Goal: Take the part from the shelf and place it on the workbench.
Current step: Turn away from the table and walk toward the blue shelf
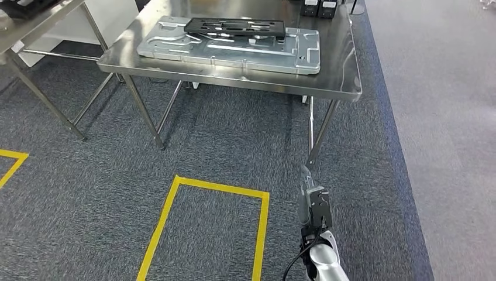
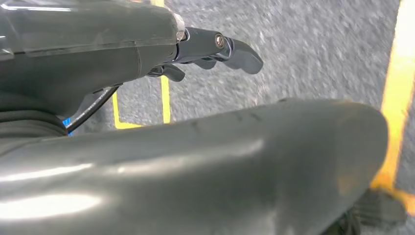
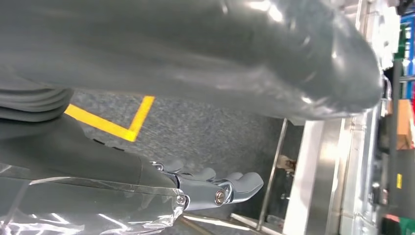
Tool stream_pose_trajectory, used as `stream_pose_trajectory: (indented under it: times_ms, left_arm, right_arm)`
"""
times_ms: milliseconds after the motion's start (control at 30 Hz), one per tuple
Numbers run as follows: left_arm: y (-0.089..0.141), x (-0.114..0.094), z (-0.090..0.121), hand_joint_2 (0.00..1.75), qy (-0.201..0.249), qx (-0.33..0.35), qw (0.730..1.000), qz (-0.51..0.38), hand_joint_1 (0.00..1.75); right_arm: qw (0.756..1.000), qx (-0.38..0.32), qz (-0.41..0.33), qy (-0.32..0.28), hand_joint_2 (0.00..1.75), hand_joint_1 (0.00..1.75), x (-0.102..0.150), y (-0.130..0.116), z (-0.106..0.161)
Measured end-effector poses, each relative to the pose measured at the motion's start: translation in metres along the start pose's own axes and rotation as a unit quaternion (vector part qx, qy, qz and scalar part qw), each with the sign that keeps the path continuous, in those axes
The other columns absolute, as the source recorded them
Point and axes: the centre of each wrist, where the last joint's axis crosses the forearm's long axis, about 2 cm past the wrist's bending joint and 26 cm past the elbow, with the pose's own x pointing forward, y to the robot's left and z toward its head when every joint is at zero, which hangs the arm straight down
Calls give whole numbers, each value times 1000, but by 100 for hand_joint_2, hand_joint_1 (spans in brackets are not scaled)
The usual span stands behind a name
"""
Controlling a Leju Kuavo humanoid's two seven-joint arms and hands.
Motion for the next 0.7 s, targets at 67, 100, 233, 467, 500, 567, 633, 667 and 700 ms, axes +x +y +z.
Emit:
stream_pose_trajectory:
  times_ms: [67,100,233,467,500,567,633,667,700]
  left_arm:
    - [0,0,0,0,0,0,1000,0,0]
    - [0,0,0,0,0,0,1000,-1,0]
    - [0,-1,0,0,1,0,1000,-2,0]
    - [1,-1,0,0,3,2,1000,0,0]
    - [2,-1,0,0,3,3,1000,0,0]
    - [2,-2,0,0,4,3,1000,1,0]
    - [2,-3,-1,0,5,4,1000,1,0]
    - [2,-3,-1,0,6,5,1000,1,0]
    - [2,-4,-1,0,6,6,1000,1,0]
  right_arm:
    - [1000,0,0,4,0,0,-2,-1,1]
    - [1000,0,-1,6,0,0,-3,-1,2]
    - [1000,5,-5,11,0,0,-5,-1,3]
    - [999,13,-28,25,0,0,-6,0,-2]
    - [999,14,-31,26,0,0,-6,0,-3]
    - [999,16,-35,30,0,0,-6,1,-4]
    - [998,17,-40,36,0,0,-8,2,-3]
    - [998,19,-42,39,0,0,-10,2,-2]
    - [998,20,-45,42,0,0,-11,2,-2]
